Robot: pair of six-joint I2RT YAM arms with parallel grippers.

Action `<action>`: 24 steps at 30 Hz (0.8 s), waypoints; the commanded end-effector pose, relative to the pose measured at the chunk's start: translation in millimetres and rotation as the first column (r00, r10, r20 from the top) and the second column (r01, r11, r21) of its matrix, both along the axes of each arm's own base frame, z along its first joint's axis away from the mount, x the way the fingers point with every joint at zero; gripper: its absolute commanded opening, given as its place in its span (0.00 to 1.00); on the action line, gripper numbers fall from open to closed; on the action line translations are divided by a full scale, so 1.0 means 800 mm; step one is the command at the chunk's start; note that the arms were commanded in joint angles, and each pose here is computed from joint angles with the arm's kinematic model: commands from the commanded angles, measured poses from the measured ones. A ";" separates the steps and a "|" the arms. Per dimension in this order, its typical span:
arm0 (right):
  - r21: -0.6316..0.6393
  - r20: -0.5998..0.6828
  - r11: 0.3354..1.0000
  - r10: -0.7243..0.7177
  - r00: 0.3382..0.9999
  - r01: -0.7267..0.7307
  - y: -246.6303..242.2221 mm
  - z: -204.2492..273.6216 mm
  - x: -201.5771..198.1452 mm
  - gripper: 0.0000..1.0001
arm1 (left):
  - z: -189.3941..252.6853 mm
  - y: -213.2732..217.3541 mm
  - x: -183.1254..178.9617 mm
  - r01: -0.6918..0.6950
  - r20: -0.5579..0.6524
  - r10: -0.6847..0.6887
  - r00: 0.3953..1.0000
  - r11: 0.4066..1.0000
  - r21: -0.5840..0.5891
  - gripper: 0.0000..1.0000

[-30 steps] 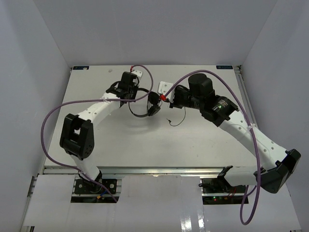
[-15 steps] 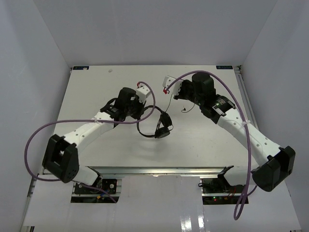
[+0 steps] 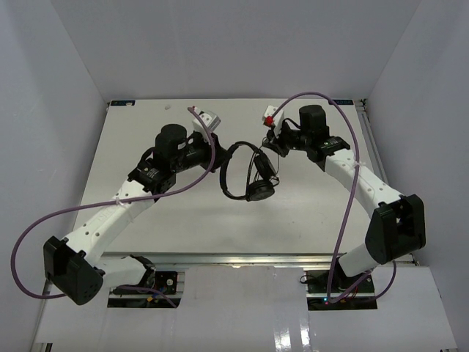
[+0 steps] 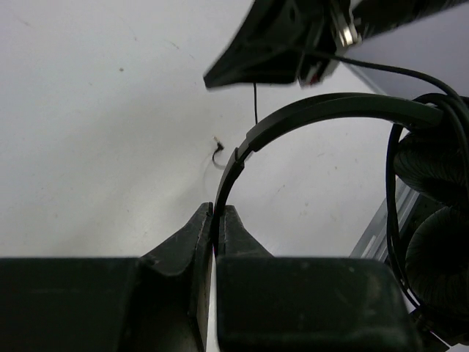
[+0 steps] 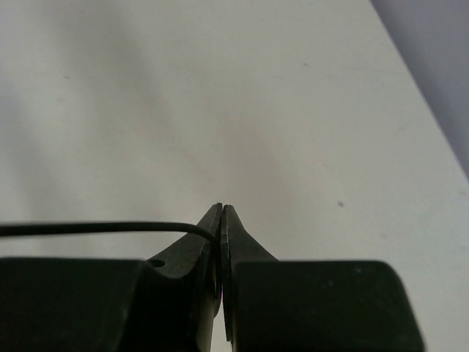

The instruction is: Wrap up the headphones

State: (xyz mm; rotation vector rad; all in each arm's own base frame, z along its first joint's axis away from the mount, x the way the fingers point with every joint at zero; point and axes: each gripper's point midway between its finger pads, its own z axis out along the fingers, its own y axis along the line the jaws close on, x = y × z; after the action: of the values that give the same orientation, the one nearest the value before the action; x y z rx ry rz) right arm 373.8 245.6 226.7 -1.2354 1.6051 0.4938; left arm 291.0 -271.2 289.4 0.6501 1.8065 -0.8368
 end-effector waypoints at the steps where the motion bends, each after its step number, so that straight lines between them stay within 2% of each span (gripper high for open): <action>1: 0.325 -0.259 0.923 0.295 0.920 -0.204 0.043 0.013 -0.069 0.08 | 0.142 0.012 0.024 -0.139 0.136 0.180 0.974 0.954 -0.265 0.00; 3: 0.430 -0.293 0.857 0.431 0.854 -0.284 0.054 0.015 -0.092 0.08 | 0.159 0.023 0.047 -0.237 0.134 0.288 0.948 0.922 -0.307 0.00; 4: 0.503 -0.379 0.827 0.472 0.796 -0.251 0.059 0.019 -0.106 0.08 | 0.177 0.028 0.056 -0.270 0.142 0.334 0.932 0.900 -0.342 0.00; 5: 0.551 -0.414 0.798 0.514 0.751 -0.243 0.062 0.023 -0.116 0.08 | 0.191 0.033 0.066 -0.306 0.145 0.380 0.913 0.877 -0.371 0.00; 6: 0.575 -0.362 0.766 0.553 0.751 -0.287 0.066 0.025 -0.121 0.08 | 0.197 0.040 0.076 -0.347 0.143 0.426 0.893 0.856 -0.384 0.00; 7: 0.609 -0.439 0.755 0.575 0.690 -0.242 0.067 0.024 -0.137 0.08 | 0.199 0.043 0.082 -0.374 0.137 0.454 0.880 0.842 -0.389 0.00; 11: 0.703 -0.411 0.667 0.664 0.624 -0.247 0.072 0.056 -0.158 0.11 | 0.218 0.068 0.114 -0.504 0.122 0.602 0.789 0.747 -0.434 0.00; 16: 0.737 -0.348 0.614 0.701 0.622 -0.280 0.075 0.069 -0.166 0.12 | 0.216 0.078 0.141 -0.576 0.105 0.670 0.735 0.699 -0.423 0.00; 20: 0.733 -0.315 0.607 0.703 0.637 -0.308 0.073 0.074 -0.184 0.11 | 0.203 0.103 0.168 -0.662 0.080 0.738 0.670 0.643 -0.386 0.00; 24: 0.700 -0.304 0.636 0.676 0.672 -0.324 0.071 0.063 -0.198 0.10 | 0.184 0.132 0.198 -0.722 0.059 0.781 0.622 0.601 -0.343 0.00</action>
State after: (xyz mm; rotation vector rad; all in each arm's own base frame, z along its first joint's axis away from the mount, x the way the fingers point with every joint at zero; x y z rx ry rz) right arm 242.8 309.8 242.8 -0.8389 1.6620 1.9518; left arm 434.8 -203.9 411.6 -0.1201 1.5614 -0.4490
